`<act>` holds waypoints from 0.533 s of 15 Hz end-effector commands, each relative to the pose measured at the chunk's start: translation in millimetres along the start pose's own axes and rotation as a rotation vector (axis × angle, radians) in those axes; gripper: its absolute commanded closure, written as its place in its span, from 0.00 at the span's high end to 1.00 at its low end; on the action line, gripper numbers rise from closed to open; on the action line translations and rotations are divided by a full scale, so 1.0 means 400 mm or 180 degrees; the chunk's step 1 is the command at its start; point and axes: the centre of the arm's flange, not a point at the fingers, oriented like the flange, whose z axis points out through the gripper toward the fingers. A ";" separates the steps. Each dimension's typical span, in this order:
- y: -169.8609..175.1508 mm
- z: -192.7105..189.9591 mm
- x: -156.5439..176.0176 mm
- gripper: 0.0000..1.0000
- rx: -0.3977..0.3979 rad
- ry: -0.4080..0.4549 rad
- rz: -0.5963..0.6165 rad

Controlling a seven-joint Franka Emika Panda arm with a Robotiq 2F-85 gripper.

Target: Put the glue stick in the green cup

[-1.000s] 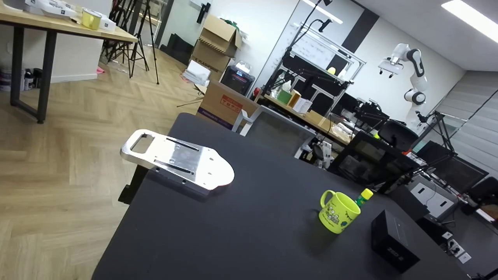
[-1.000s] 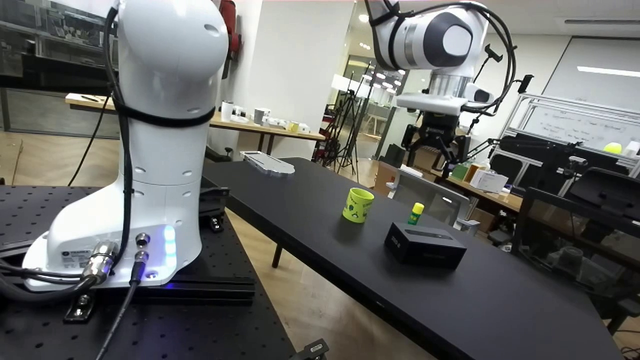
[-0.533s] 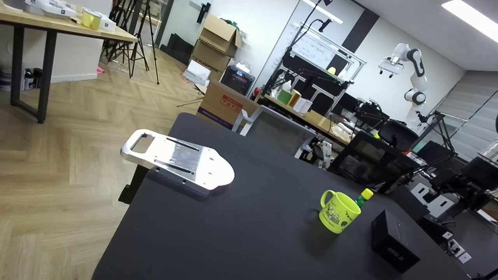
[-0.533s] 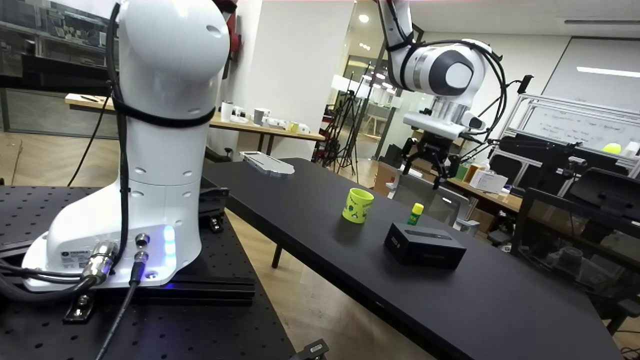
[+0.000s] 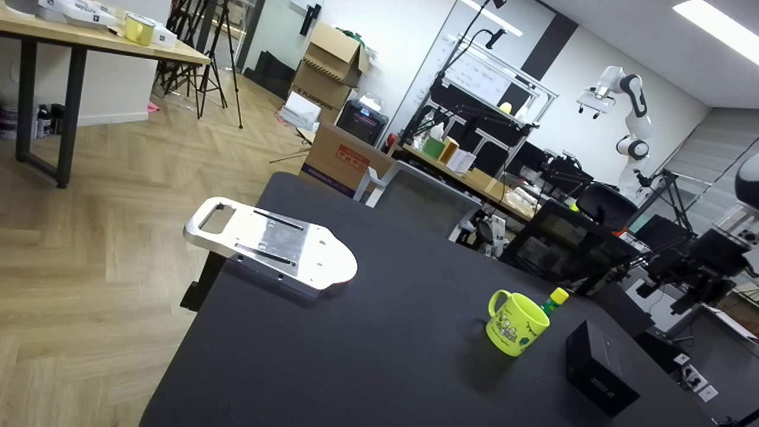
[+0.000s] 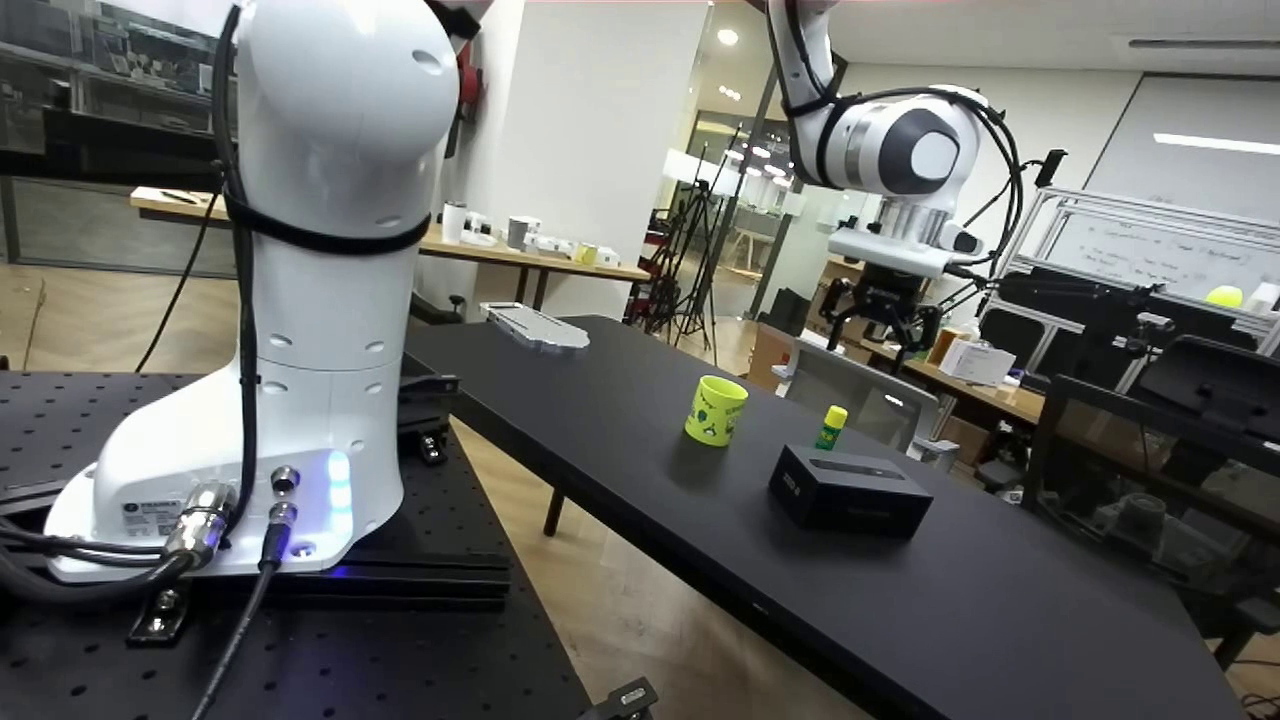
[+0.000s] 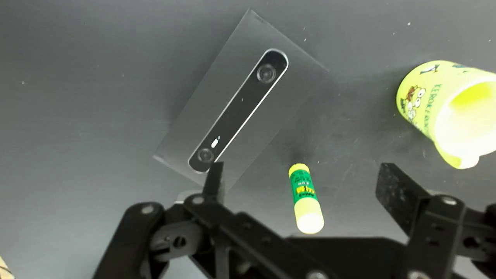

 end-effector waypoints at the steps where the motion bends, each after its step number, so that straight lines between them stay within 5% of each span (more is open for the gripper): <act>1: 0.019 0.016 0.218 1.00 -0.0060 0.0123 -0.0255; 8: -0.041 0.168 0.377 1.00 0.0068 0.0098 -0.0493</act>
